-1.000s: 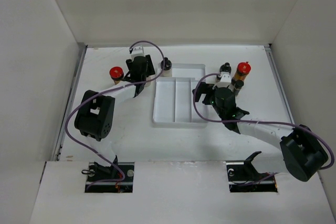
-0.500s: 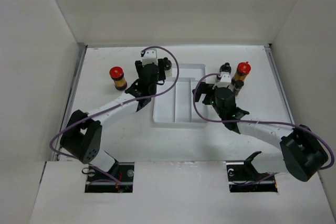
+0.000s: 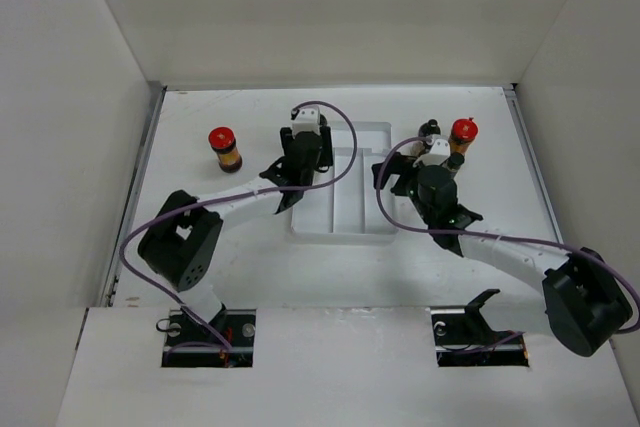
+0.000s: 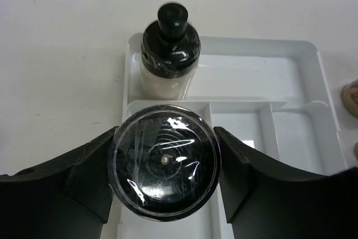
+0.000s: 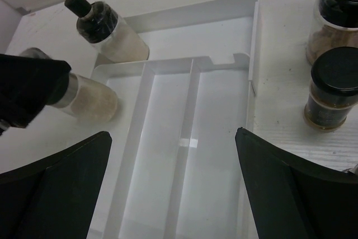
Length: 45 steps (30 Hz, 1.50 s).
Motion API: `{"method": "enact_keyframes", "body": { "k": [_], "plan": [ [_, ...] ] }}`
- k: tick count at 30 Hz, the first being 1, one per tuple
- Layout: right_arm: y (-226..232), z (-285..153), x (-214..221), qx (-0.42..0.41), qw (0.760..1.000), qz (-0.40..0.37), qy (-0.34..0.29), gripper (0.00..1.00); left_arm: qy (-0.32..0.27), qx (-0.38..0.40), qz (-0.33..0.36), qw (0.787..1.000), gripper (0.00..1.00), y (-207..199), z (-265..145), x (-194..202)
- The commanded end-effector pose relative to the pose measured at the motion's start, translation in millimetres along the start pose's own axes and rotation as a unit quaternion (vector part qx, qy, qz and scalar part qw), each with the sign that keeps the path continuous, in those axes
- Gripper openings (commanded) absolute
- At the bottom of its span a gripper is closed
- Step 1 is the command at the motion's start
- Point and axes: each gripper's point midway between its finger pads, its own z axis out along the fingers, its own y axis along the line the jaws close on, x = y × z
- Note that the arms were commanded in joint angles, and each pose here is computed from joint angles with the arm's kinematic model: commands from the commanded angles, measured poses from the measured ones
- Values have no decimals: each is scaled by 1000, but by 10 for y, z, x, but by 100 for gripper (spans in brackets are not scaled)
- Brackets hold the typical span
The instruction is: Organize the condiment bottles
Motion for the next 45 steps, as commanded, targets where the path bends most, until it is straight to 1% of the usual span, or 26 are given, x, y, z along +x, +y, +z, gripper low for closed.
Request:
{"method": "enact_keyframes", "body": {
  "k": [1,6,11,12,16,17,18,21,25,27,31,32,33,34,35,36,37,38,40,41,44,45],
  "plan": [
    [-1,-21,-207,-3,999,27,-36,100,-70,48,-60,995,39,-297,83,-546],
    [-16,-10,-187,-1,999,26,-32,100,-60,47,-52,996,40,-341,234,-426],
    [-4,0,-178,-2,999,26,-30,100,-50,35,-50,997,48,-262,352,-218],
    [-1,0,-184,-3,999,25,-31,100,-51,36,-50,997,52,-260,360,-199],
    [2,6,-165,-4,999,26,-28,100,-58,33,-51,996,78,-214,323,-238],
    [-1,4,-168,-3,999,25,-29,100,-62,31,-53,996,83,-196,303,-266],
    [4,-2,-188,-4,999,26,-32,100,-69,31,-57,996,84,-185,272,-325],
    [-2,-7,-187,-5,999,28,-32,100,-92,21,-67,993,87,-105,139,-518],
    [9,-16,-199,-6,999,27,-34,100,-122,6,-82,989,87,84,-87,-781],
    [-9,-9,-188,-4,999,28,-32,100,-125,-19,-87,988,87,286,-190,-842],
    [-32,16,-163,0,999,27,-28,100,-103,-103,-87,986,86,829,-369,-774],
    [-31,25,-146,0,999,26,-26,95,-99,-124,-86,984,86,987,-388,-747],
    [-16,33,-131,-2,999,26,-24,87,-96,-143,-88,981,86,1131,-406,-727],
    [-7,41,-125,-4,999,25,-22,72,-91,-158,-92,979,86,1264,-424,-696],
    [2,44,-127,-5,999,25,-21,60,-87,-176,-96,976,86,1405,-446,-679],
    [11,48,-129,-6,999,25,-20,51,-83,-194,-99,973,85,1540,-454,-646],
    [10,46,-131,-6,999,24,-20,47,-80,-211,-101,969,85,1672,-456,-614],
    [12,38,-140,-6,999,25,-20,46,-74,-227,-101,966,85,1790,-445,-569],
    [13,29,-145,-7,999,26,-22,49,-58,-247,-98,962,85,1959,-402,-472],
    [13,29,-146,-7,999,26,-22,56,-53,-254,-97,961,85,2010,-384,-443],
    [10,38,-127,-7,999,26,-20,83,-45,-260,-95,960,87,2084,-294,-403],
    [12,43,-122,-7,999,26,-19,89,-42,-262,-92,960,87,2097,-249,-403]
  ]
}}
